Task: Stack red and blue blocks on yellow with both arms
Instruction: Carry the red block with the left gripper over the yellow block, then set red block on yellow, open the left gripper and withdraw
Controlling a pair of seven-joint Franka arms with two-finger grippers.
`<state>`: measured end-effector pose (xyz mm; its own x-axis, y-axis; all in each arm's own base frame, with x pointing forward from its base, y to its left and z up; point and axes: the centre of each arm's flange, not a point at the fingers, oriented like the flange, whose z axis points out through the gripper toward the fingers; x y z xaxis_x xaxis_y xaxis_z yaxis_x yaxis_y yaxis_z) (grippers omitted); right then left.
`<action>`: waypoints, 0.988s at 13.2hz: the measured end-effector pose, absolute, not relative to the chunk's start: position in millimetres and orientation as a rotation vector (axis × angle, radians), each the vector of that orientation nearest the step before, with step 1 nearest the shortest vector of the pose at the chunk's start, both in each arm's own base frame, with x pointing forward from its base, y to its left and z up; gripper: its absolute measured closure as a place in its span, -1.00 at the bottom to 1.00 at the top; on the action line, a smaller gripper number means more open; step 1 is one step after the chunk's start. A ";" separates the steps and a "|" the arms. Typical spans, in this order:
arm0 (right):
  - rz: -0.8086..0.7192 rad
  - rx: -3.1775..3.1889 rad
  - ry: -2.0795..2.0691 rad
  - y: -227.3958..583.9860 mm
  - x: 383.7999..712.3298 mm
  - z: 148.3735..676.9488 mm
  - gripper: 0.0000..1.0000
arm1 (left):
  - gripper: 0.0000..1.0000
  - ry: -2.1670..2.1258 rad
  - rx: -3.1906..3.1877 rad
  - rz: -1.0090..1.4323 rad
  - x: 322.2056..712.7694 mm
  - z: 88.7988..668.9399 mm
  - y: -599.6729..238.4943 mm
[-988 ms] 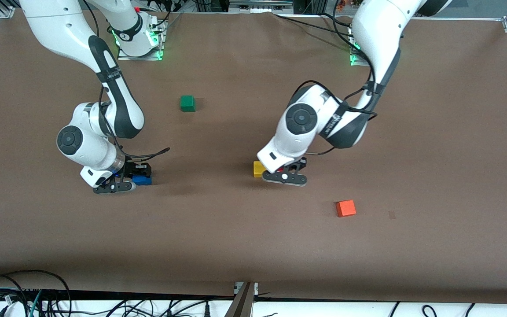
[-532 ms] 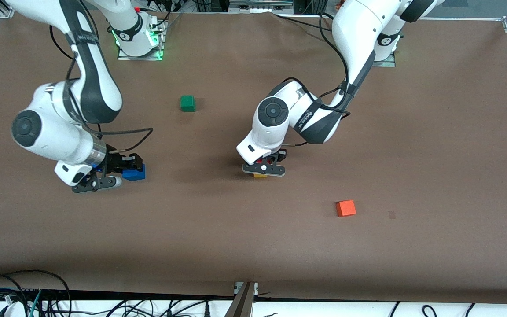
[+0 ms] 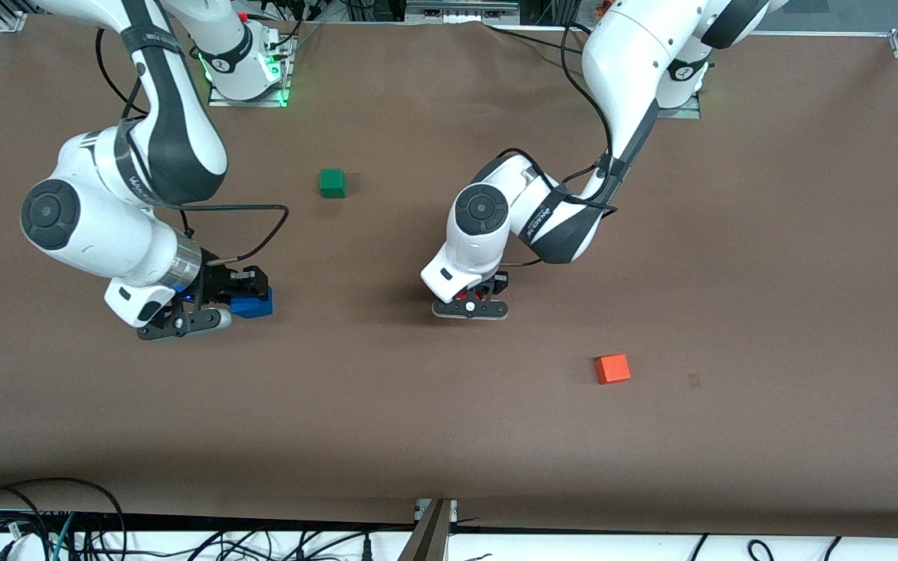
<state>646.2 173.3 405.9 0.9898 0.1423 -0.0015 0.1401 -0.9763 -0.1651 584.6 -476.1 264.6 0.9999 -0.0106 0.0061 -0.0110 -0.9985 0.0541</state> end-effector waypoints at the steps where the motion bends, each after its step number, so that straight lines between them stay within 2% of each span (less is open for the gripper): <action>1: 0.022 -2.970 -0.213 178.4 644.9 405.5 -0.09 | -0.12 -0.008 3.088 0.010 584.6 263.6 -476.9; 10: 0.022 -2.971 -0.216 182.0 645.1 405.1 -0.09 | -0.12 0.028 3.098 0.021 581.4 259.6 -483.9; 11: 0.022 -2.971 -0.216 182.0 645.1 405.1 -0.09 | -0.24 0.034 3.097 0.028 583.1 261.4 -483.4; 13: 0.021 -2.971 -0.215 182.0 645.3 405.0 -0.09 | -0.65 0.057 3.087 0.055 590.3 275.0 -483.6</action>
